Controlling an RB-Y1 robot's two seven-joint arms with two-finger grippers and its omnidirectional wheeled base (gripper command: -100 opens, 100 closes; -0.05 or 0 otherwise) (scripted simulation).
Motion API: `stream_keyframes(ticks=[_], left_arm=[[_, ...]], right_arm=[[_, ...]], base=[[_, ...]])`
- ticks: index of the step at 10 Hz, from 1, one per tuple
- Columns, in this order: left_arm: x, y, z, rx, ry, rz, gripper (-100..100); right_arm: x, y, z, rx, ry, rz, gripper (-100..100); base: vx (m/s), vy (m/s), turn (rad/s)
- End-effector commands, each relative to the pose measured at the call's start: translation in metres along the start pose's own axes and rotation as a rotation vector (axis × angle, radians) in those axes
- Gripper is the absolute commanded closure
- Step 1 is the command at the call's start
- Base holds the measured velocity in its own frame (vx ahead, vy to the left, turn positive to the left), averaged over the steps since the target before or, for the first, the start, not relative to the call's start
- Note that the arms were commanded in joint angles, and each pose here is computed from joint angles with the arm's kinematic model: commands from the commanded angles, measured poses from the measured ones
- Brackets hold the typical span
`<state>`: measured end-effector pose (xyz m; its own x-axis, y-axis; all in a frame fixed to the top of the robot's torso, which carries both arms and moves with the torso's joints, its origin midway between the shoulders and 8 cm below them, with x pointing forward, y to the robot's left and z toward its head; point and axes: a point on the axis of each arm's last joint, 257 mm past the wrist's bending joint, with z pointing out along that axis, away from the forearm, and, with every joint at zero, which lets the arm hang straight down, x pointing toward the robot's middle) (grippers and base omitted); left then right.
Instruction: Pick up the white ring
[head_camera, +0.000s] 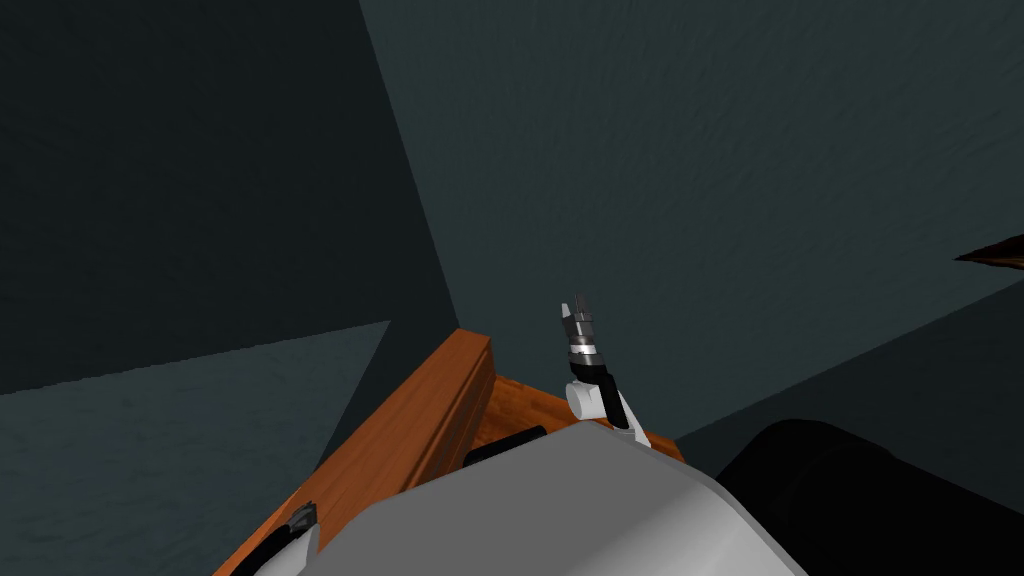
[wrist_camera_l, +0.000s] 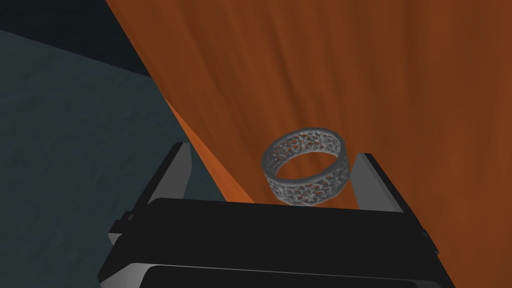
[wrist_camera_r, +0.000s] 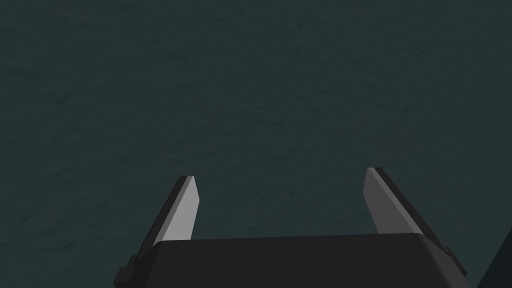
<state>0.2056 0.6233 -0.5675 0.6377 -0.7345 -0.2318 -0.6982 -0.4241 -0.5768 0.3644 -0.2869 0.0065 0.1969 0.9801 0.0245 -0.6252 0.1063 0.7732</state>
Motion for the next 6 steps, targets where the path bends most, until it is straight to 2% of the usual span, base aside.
stream_keyframes(ticks=[1,2,3,6], left_arm=[[-0.0005,0.0024,0.0006,-0.002,-0.002,-0.004,-100],[0.0000,0.0016,0.0004,-0.002,-0.001,-0.003,-100],[0.0001,0.0015,0.0004,0.000,-0.001,-0.003,100],[0.0002,0.0012,0.0004,0.000,-0.001,-0.004,100]], right_arm=[[0.0000,0.0000,0.0000,0.000,0.000,0.000,0],[0.0000,0.0000,0.0000,0.000,0.000,0.000,0],[0.0000,0.0000,0.0000,0.000,0.000,0.000,0],[0.0000,0.0000,0.0000,0.000,0.000,0.000,0]], base=[[-0.008,0.017,0.013],[0.000,0.000,0.000],[0.000,0.000,0.000],[0.000,0.000,0.000]])
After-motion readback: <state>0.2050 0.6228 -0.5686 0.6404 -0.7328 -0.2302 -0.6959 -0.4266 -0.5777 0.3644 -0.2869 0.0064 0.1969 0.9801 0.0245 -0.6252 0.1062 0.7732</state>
